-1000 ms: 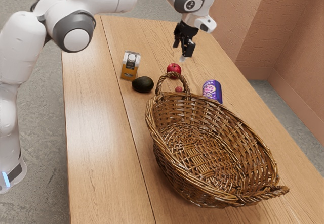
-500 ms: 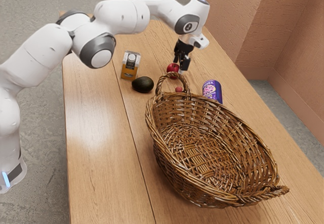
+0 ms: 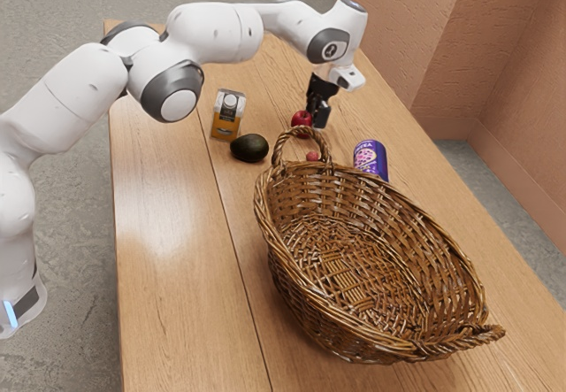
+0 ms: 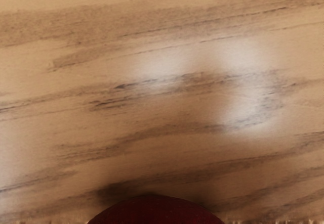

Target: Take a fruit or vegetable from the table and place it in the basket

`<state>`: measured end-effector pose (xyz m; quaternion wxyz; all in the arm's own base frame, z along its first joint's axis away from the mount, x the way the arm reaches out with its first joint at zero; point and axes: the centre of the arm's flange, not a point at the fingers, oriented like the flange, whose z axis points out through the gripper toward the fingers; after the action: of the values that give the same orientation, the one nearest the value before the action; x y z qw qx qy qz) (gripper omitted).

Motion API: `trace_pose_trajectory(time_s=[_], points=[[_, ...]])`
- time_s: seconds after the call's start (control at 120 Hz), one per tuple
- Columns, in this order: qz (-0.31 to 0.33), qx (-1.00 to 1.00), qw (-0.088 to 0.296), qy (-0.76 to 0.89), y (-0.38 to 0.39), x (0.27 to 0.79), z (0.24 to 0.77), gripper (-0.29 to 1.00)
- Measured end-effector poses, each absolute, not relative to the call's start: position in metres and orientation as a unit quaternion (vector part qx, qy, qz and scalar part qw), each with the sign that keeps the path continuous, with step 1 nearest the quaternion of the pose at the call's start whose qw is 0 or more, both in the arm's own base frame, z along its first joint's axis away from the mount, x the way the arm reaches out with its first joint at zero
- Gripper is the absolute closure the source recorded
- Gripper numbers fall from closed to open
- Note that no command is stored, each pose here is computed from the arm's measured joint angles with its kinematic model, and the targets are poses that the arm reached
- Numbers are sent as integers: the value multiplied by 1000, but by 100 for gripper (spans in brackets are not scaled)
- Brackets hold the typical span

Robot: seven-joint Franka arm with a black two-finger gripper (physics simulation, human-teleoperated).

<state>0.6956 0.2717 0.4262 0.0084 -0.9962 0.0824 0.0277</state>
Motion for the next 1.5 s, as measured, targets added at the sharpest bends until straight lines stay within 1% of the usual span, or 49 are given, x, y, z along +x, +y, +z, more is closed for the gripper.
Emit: trace_pose_trajectory(time_s=[0.417,0.55,0.667,0.708,0.75,0.8,0.85,0.917,1.008,1.075,1.133,1.233,1.317,1.442,1.5], points=[[55,-994,-2,97,274,688,421,0],[60,-993,-4,97,274,687,418,24],[60,-994,-2,97,274,686,419,33],[53,-994,1,97,273,685,432,34],[36,-995,8,97,270,681,462,35],[12,-995,19,98,263,670,510,38],[-16,-994,30,101,252,655,565,35],[-48,-991,36,121,213,638,628,32],[-89,-978,12,186,122,623,691,32],[-106,-967,-9,233,60,607,722,32],[-108,-953,-31,280,-2,599,734,32],[-90,-928,-57,356,-112,586,728,32],[-65,-915,-69,393,-176,577,708,33],[-4,-913,-78,401,-219,575,644,33],[12,-913,-81,399,-229,574,624,34]])
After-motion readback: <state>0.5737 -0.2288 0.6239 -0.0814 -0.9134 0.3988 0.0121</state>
